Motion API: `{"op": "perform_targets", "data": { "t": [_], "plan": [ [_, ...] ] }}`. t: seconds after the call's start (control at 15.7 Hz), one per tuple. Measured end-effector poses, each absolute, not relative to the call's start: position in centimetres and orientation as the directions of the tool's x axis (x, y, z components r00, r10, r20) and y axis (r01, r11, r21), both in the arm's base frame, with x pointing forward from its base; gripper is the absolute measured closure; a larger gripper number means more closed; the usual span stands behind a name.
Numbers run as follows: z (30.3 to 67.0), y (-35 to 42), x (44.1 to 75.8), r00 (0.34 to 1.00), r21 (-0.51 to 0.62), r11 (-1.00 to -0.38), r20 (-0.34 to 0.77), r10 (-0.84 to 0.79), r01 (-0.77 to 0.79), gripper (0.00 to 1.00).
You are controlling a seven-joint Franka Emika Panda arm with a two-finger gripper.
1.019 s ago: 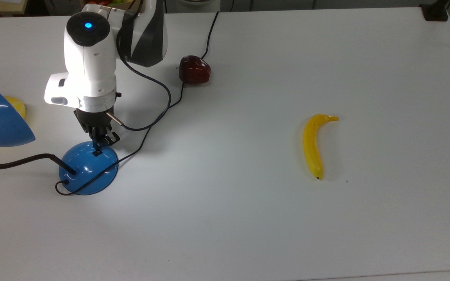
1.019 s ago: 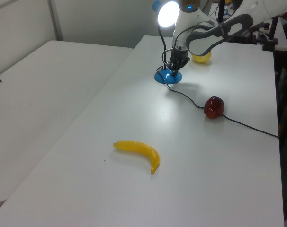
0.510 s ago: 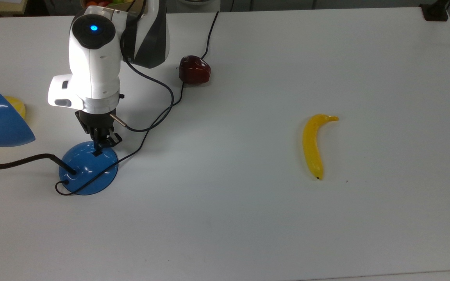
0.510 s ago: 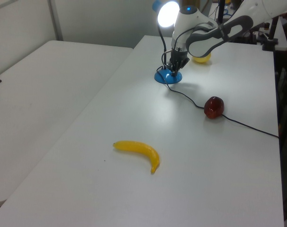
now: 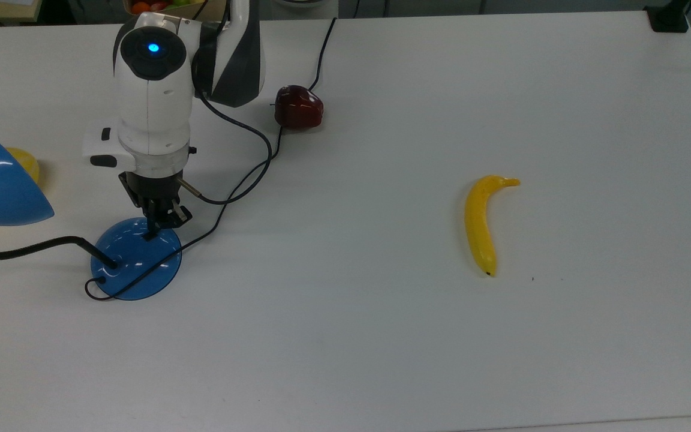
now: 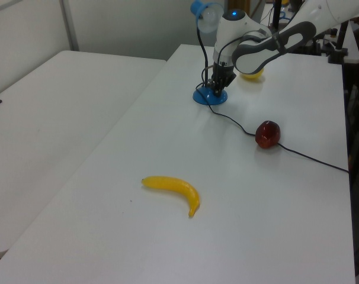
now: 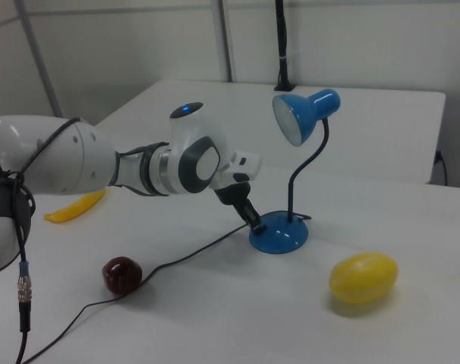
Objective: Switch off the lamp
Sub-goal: 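Lift the gripper up away from the lamp base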
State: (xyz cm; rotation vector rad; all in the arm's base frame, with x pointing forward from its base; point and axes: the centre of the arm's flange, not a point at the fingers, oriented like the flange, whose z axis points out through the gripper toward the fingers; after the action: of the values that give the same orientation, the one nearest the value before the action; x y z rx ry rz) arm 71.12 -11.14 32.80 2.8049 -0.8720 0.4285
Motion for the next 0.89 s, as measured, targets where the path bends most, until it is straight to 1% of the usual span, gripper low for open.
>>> {"op": "perform_targets", "data": {
  "t": [0.32, 0.45, 0.7, 0.89],
  "plan": [
    [33.0, -11.2, 71.2, 0.786, 0.078, -0.813, 0.324, -0.526, -0.577, 0.99],
    [33.7, -11.3, 71.2, 0.784, 0.082, -0.81, 0.324, -0.529, -0.581, 0.99],
    [36.8, -10.7, 70.4, 0.802, 0.121, -0.809, 0.279, -0.529, -0.576, 0.99],
    [40.0, -9.5, 69.2, 0.846, 0.109, -0.846, 0.198, -0.496, -0.522, 0.99]
  ]
}}
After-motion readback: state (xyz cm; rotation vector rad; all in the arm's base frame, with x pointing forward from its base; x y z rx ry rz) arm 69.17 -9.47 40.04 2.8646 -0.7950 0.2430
